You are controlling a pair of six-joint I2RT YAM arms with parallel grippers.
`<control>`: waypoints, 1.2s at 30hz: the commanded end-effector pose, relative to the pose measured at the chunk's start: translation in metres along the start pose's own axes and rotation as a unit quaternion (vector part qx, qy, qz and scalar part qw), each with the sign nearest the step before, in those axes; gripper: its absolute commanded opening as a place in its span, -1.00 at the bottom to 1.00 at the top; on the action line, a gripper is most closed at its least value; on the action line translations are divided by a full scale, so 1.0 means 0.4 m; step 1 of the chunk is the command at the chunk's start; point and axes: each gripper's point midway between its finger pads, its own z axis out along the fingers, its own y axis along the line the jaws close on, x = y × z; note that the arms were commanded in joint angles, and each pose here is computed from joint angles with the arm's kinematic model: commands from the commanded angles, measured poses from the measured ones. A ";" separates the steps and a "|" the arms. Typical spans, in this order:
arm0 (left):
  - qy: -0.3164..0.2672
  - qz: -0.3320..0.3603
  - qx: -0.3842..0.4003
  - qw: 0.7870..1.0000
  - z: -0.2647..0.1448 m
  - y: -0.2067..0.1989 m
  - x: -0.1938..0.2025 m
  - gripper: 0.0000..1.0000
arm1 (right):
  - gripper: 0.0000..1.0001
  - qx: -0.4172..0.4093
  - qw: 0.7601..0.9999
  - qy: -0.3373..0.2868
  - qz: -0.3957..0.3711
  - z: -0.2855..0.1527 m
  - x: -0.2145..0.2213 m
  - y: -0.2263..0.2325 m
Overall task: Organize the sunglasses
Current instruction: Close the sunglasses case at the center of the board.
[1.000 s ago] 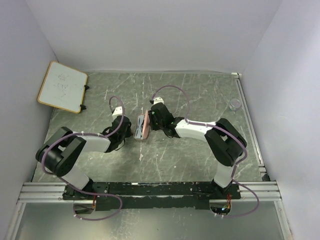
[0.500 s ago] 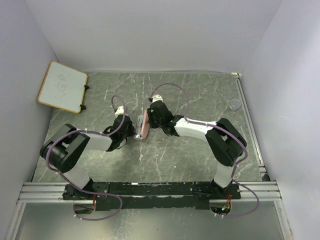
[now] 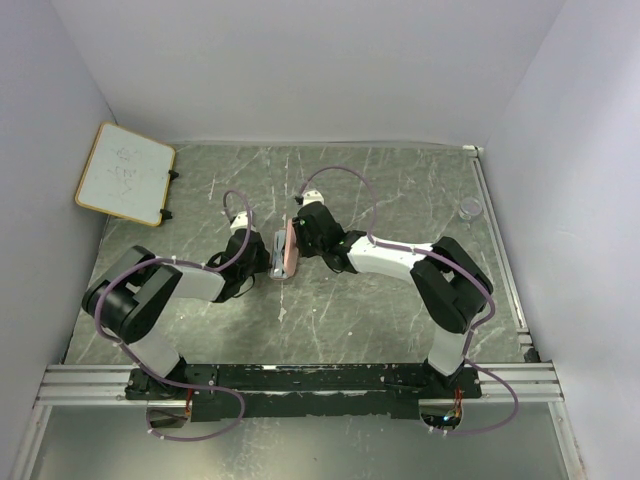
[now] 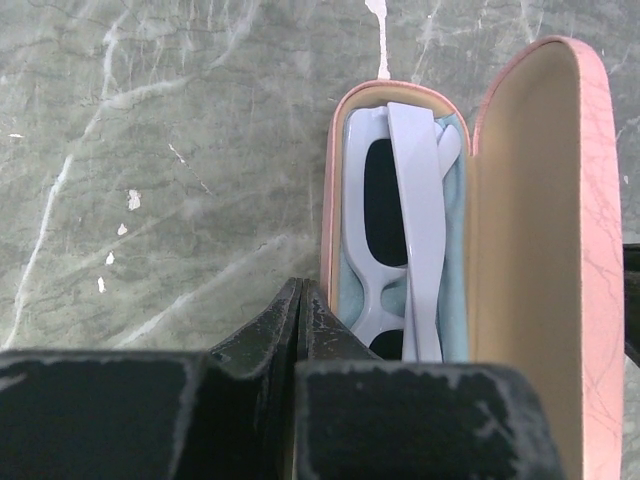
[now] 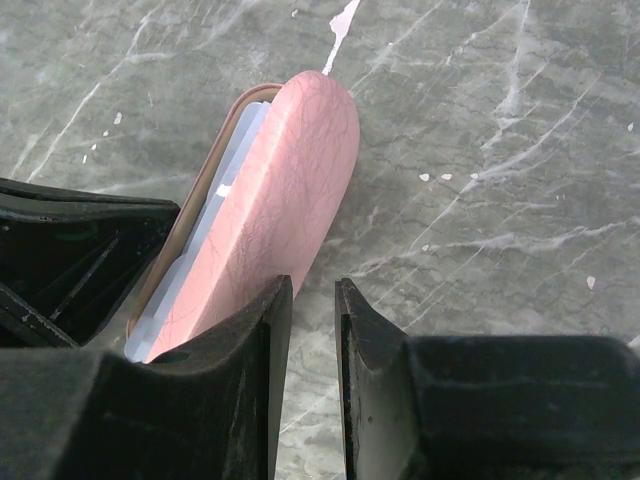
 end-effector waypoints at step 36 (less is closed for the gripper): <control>-0.004 -0.006 0.020 1.000 0.012 -0.027 -0.014 -0.85 | -0.49 -0.074 0.997 0.005 0.002 0.001 0.016 0.134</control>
